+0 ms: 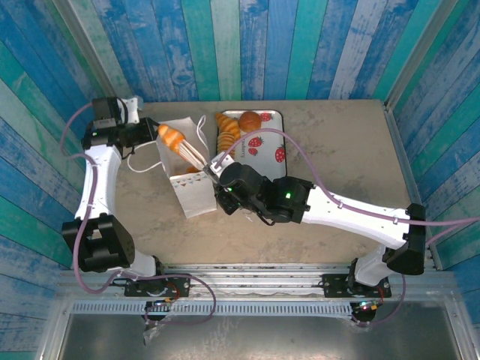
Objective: Place the fake bread into the paper bag
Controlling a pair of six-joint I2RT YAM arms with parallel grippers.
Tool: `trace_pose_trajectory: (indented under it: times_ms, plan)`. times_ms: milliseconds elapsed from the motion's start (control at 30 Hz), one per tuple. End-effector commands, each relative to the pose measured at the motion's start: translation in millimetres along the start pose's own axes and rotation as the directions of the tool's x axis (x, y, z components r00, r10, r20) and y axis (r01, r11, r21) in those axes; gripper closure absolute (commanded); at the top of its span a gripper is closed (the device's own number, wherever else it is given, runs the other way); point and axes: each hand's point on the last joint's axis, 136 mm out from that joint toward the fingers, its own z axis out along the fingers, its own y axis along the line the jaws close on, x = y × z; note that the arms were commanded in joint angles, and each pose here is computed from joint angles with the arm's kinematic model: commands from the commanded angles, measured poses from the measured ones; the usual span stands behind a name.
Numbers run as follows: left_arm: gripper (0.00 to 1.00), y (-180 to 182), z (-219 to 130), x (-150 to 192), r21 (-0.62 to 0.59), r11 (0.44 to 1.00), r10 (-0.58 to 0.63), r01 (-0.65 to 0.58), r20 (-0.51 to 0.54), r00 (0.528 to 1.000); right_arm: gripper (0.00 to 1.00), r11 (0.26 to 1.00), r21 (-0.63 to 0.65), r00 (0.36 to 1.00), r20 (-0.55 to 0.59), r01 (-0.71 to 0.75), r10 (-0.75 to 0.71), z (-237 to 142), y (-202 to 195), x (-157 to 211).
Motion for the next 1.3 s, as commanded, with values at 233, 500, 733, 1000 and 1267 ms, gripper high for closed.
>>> trace_pose_trajectory:
  times_ms: [233, 500, 733, 1000, 1267]
  plan:
    - [0.68, 0, 1, -4, 0.008, 1.0, 0.003, -0.003, 0.002, 1.0, 0.84, 0.997, 0.055, 0.998, -0.008, -0.056, 0.057, 7, -13, -4]
    - [0.7, -1, 0, -4, 0.013, 1.0, 0.005, -0.005, 0.005, 1.0, 0.72, 0.998, 0.039, 0.998, -0.019, -0.056, 0.056, 7, -12, -2]
    - [0.7, -2, -1, -4, 0.016, 1.0, 0.005, -0.005, 0.007, 1.0, 0.61, 0.998, 0.033, 0.998, -0.011, -0.057, 0.057, 5, -12, -5]
    - [0.7, -2, -2, -3, 0.012, 1.0, 0.006, -0.006, 0.008, 1.0, 0.54, 0.998, 0.024, 0.998, -0.005, -0.059, 0.059, 5, -10, -6]
    - [0.7, -3, -2, -3, 0.018, 1.0, 0.005, -0.005, 0.009, 1.0, 0.5, 0.998, 0.016, 0.998, -0.001, -0.062, 0.062, 6, -9, -7]
